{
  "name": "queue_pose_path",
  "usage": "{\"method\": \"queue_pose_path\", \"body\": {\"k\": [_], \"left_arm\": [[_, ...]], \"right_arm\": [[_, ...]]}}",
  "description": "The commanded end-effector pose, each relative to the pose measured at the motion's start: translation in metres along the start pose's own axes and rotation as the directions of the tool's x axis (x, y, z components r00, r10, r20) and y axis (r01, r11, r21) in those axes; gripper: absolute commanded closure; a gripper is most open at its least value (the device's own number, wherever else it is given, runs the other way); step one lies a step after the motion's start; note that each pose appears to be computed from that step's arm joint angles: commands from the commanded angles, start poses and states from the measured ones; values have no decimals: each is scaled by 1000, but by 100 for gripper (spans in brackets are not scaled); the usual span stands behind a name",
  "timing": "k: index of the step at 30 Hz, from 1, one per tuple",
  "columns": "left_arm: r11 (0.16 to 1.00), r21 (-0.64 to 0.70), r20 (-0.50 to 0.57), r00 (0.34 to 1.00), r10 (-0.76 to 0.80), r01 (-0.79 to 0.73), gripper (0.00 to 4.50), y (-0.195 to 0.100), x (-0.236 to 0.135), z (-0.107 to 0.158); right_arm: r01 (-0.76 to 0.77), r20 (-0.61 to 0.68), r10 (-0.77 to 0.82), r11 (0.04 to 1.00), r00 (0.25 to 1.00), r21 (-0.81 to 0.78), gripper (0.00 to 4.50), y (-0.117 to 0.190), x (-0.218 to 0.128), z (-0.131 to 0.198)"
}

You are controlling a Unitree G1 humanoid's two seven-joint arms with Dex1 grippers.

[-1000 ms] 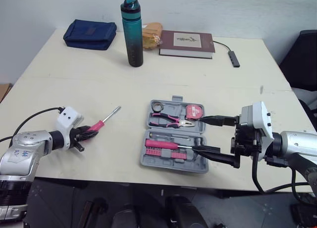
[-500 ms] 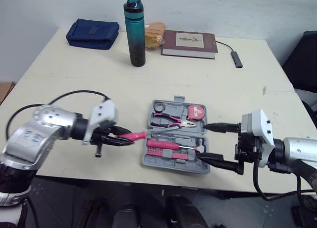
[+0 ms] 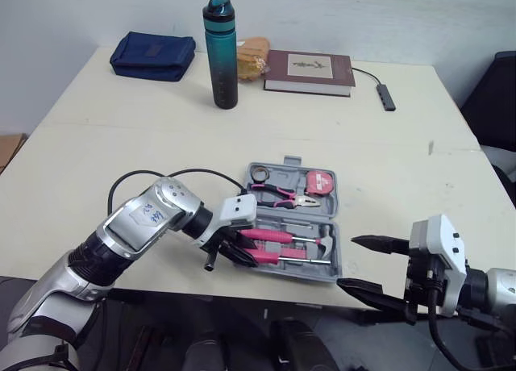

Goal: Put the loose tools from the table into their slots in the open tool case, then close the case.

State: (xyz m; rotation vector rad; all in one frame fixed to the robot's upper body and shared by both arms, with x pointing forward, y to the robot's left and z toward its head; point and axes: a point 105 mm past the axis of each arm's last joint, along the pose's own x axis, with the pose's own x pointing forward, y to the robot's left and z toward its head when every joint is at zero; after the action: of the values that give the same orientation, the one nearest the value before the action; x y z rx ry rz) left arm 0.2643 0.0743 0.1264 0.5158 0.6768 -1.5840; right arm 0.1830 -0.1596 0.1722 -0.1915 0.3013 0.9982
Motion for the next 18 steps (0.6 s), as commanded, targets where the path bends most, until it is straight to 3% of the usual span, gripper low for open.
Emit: {"method": "queue_pose_path", "body": {"k": [1,15,18], "left_arm": [[998,66,-35,999,4,-1,396,4,3,4],[996,91,-34,999,-12,15,396,4,16,0],[996,80,-4,999,-44,44,243,-1,13,4]], "right_arm": [[25,16,-25,1000,1000,-19,0,5,-4,6],[60,11,-60,998,998,-16,0,4,-5,5],[60,9,-60,998,998,-18,0,3,-4,5]]}}
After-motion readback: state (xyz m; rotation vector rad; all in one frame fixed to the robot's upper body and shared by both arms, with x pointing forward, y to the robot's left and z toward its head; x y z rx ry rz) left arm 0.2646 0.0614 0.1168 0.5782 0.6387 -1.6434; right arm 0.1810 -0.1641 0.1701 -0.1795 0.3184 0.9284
